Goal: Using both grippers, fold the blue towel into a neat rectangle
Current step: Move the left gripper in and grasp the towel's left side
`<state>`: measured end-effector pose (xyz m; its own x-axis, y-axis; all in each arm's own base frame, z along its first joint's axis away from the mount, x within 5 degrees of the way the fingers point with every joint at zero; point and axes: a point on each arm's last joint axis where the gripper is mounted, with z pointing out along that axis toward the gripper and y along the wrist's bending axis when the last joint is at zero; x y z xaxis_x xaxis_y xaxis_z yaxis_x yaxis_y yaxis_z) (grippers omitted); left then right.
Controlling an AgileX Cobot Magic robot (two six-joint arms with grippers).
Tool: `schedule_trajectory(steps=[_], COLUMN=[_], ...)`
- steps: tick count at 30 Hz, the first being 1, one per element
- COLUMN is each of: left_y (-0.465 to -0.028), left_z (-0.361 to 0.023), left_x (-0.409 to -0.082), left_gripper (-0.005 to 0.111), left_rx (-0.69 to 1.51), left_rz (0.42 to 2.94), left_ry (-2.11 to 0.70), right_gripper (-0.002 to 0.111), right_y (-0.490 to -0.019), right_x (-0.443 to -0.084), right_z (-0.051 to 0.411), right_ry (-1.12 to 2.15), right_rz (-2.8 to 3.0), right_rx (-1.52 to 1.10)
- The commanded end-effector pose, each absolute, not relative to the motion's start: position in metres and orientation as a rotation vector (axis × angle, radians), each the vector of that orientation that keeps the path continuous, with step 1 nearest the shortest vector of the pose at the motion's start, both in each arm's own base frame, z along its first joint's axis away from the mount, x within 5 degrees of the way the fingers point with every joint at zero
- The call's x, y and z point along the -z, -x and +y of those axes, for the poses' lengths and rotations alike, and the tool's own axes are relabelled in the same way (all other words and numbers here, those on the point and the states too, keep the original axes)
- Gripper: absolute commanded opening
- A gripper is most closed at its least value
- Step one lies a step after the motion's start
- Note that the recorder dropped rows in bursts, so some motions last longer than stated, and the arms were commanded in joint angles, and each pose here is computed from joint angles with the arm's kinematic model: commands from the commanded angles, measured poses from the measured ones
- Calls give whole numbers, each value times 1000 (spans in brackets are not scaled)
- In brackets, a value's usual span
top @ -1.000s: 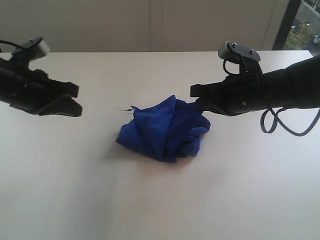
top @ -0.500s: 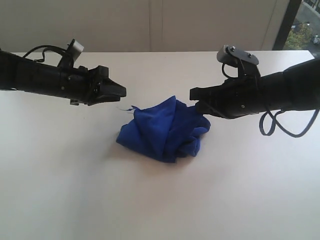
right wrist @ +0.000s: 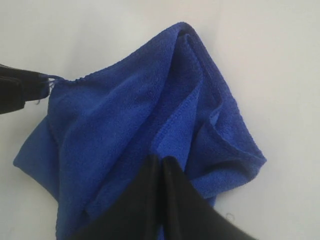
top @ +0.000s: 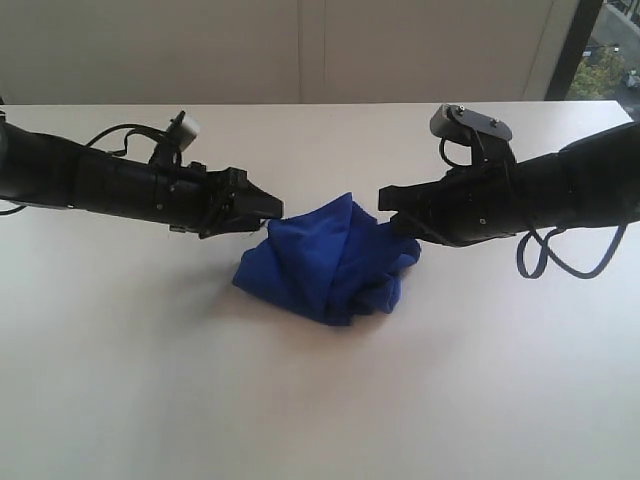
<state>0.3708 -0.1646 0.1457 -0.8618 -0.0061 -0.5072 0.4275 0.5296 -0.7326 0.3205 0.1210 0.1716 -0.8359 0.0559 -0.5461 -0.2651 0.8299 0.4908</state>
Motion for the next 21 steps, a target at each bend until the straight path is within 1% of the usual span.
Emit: schedule_trajectory(steps=[1, 8, 13, 17, 19, 21], left_y=[-372, -374, -375, -377, -377, -375], left_z=[-170, -175, -181, -184, -184, -185], left_x=[-144, -146, -139, -142, -143, -143], left_gripper=[59, 59, 59, 59, 58, 54], left_rx=[1269, 1277, 1288, 1294, 1309, 1318], left_rz=[2303, 2253, 2267, 2255, 2248, 2249], left_ry=[-349, -343, -363, -375, -378, -410], right_gripper=[0, 0, 0, 0, 0, 0], right_y=[-321, -321, -321, -321, -321, -321], right_x=[-171, -171, -171, -171, -171, -171], right_z=[118, 117, 117, 118, 118, 118], right_ry=[153, 152, 152, 154, 154, 154], right_rz=[2451, 2451, 2451, 2451, 2451, 2451], right_rx=[-762, -759, -759, -763, -763, -763])
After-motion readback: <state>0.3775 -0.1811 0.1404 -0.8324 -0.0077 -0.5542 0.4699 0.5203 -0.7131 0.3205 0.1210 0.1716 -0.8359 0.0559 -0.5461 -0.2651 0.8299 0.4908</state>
